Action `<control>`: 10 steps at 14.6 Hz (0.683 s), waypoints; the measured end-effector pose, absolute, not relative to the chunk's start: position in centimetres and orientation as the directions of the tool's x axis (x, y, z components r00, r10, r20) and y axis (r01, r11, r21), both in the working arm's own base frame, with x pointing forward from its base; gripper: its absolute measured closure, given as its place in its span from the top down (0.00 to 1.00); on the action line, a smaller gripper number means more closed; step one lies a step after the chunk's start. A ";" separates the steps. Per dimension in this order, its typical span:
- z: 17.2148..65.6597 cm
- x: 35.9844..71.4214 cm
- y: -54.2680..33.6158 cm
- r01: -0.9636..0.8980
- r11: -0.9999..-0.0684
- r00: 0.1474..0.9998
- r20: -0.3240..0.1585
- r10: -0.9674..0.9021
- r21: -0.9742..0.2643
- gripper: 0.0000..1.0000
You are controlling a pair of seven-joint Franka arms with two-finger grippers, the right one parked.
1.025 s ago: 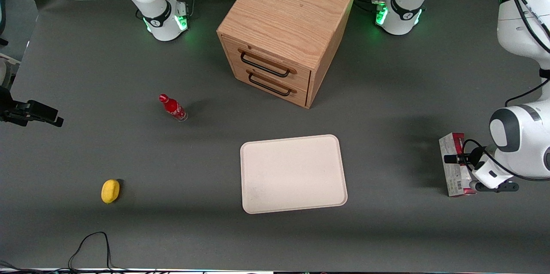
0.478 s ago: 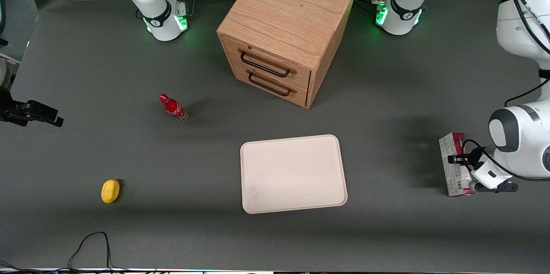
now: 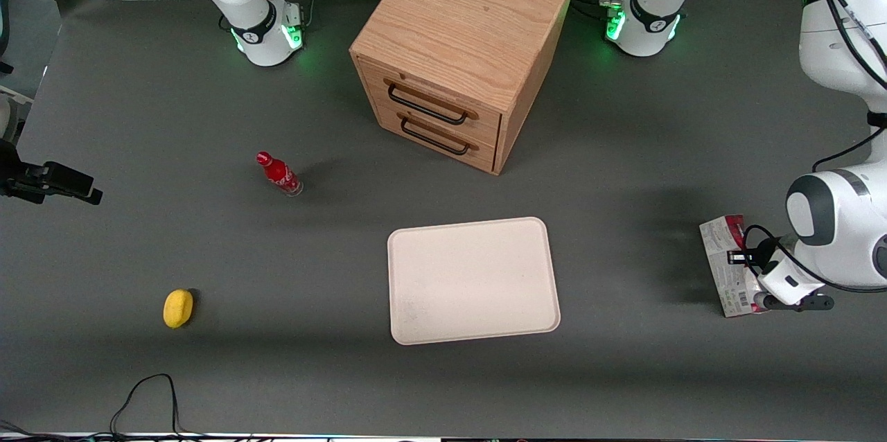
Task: Place red cookie box on tray
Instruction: 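Close the left gripper on the cookie box and lift it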
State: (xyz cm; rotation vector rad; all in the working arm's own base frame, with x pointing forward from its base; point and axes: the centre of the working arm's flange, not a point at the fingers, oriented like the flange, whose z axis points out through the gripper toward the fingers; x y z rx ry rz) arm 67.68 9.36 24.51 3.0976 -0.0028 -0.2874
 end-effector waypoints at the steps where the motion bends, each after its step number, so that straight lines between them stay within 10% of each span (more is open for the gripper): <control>1: 25.3 67.6 9.3 0.000 -0.999 0.981 -0.193 -0.006 0.034 0.03; 10: 53.9 58.3 0.5 0.074 -0.997 0.962 -0.263 0.069 0.010 0.03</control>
